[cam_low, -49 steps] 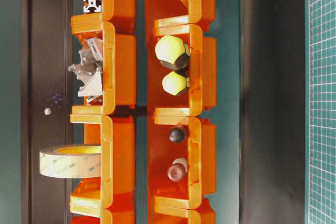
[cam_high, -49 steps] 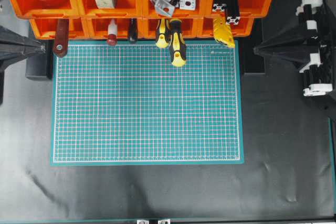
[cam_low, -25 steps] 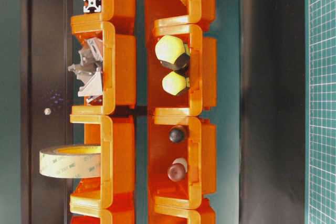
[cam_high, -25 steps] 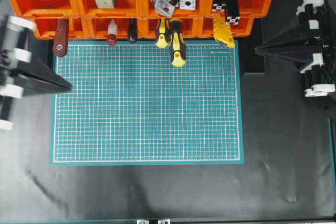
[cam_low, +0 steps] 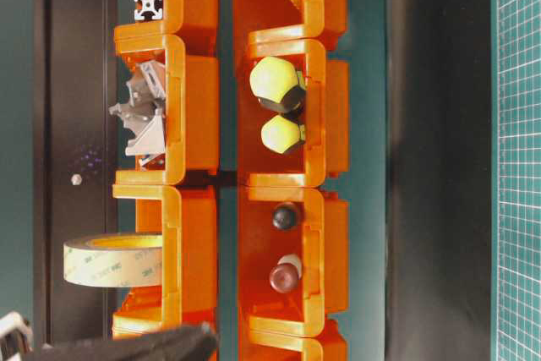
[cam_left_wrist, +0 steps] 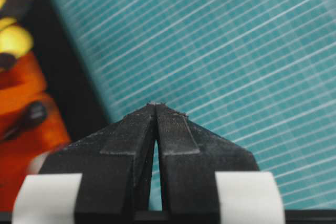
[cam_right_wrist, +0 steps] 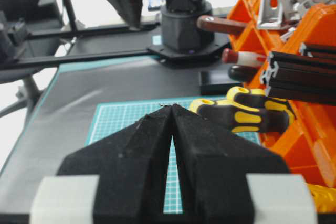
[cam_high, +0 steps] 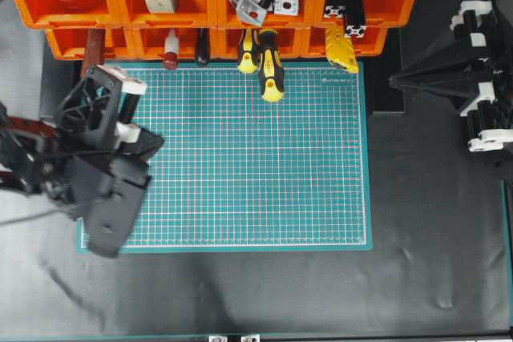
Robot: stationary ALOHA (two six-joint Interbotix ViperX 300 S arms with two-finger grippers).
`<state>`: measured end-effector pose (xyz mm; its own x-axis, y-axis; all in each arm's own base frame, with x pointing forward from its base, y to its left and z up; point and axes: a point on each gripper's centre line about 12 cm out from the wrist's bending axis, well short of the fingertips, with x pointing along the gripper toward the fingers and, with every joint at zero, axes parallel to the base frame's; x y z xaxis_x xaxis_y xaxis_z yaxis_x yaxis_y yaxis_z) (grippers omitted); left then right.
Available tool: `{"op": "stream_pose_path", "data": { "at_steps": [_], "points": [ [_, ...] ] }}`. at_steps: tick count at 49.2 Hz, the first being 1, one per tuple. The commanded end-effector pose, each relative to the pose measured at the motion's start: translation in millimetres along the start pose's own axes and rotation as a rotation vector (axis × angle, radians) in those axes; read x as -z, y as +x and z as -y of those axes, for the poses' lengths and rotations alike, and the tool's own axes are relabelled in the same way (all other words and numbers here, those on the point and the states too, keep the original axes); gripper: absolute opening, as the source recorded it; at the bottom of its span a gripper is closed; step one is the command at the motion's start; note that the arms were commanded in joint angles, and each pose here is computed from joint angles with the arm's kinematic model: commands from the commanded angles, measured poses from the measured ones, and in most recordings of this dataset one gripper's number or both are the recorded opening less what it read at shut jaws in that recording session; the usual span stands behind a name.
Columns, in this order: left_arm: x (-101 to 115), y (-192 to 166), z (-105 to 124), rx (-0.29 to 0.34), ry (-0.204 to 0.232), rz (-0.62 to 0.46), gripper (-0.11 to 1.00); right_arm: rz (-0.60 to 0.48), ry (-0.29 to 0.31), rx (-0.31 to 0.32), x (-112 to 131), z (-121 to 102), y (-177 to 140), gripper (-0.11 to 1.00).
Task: Pick red screwdriver from container rack with left arm.
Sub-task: 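Move the left gripper from rest toward the rack's left bins, then lower the open left gripper onto the red-handled screwdriver in the rack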
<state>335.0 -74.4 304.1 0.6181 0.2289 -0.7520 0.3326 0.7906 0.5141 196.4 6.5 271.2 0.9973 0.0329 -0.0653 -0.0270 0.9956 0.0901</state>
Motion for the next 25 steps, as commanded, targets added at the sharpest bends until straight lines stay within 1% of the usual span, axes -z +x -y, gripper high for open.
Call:
{"op": "stream_pose_path", "data": {
  "at_steps": [1,4,5,9,11,14,21,25],
  "points": [
    [-8.2,-5.1,-12.9,-0.133,-0.016,-0.024,0.0,0.033,0.001,-0.013,-13.3,-3.3,2.4,0.0],
    [-8.0,0.7,-11.7,-0.195,-0.023,-0.059,0.0,0.033,0.001,-0.013,-13.3,-3.3,2.4,0.0],
    [-7.6,3.1,-11.0,-0.228,-0.023,-0.077,0.0,0.034,0.001,-0.014,-13.6,-3.4,2.1,0.0],
    [-5.5,8.5,-11.8,-0.33,-0.019,-0.123,0.0,0.033,0.001,-0.015,-13.3,-3.6,2.4,0.0],
    [-4.9,9.8,-12.5,-0.369,-0.014,-0.139,0.0,0.033,-0.001,-0.015,-13.3,-3.6,2.4,0.0],
    [-3.5,12.7,-12.2,-0.384,-0.021,-0.162,0.0,0.031,-0.007,-0.02,-12.6,-4.5,2.3,0.0],
    [5.1,22.5,-7.1,-0.38,0.003,-0.197,0.0,0.011,-0.013,-0.021,-8.7,-4.8,2.4,0.0],
    [5.9,22.6,-5.2,-0.379,0.012,-0.201,0.0,-0.002,-0.017,-0.024,-5.7,-5.2,2.5,0.0]
  ]
}}
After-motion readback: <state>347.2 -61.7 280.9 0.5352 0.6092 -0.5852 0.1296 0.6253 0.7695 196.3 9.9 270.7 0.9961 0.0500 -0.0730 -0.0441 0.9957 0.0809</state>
